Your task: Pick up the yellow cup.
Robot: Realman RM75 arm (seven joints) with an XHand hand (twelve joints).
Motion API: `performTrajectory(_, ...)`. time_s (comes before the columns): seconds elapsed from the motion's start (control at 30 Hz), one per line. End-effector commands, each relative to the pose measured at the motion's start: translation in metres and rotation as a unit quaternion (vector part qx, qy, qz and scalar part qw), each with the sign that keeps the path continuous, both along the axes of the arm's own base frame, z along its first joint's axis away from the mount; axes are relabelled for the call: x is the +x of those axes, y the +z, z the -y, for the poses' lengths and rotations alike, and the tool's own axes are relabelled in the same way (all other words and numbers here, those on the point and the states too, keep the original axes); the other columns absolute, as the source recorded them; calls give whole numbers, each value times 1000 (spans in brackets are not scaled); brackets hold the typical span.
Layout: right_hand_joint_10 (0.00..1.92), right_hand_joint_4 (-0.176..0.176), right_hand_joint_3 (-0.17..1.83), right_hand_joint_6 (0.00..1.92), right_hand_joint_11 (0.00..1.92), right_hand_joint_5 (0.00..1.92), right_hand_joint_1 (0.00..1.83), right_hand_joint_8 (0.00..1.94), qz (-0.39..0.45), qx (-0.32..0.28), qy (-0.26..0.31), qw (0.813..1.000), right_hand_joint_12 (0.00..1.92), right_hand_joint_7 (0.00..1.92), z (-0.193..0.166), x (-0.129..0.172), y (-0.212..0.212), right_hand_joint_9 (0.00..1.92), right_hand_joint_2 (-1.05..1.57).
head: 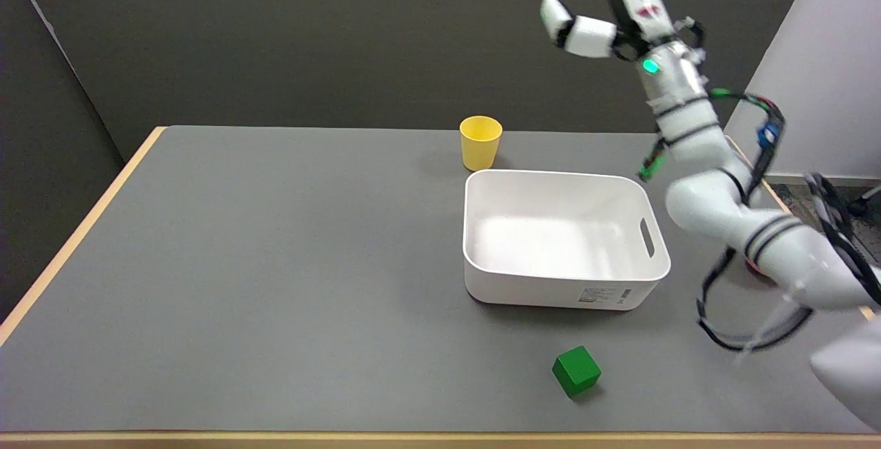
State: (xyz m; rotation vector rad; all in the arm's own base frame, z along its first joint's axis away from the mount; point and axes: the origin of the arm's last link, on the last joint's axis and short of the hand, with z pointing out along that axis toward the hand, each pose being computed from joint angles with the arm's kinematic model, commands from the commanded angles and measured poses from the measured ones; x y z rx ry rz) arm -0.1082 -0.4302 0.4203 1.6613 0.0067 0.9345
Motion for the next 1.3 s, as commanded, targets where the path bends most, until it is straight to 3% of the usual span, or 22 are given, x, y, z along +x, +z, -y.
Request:
performTrajectory(0.03, 645, 65, 911, 397, -1, 195, 609, 287, -266, -38, -159, 950, 1116, 252, 97, 47, -85, 182, 636)
performTrajectory(0.5, 519, 81, 975, 320, -1, 62, 423, 198, -315, -29, -280, 907, 986, 87, 105, -14, -94, 52, 545)
performTrajectory(1.3, 448, 81, 958, 262, -1, 55, 370, 130, -261, -11, -366, 893, 955, 69, 109, -102, -106, 32, 513)
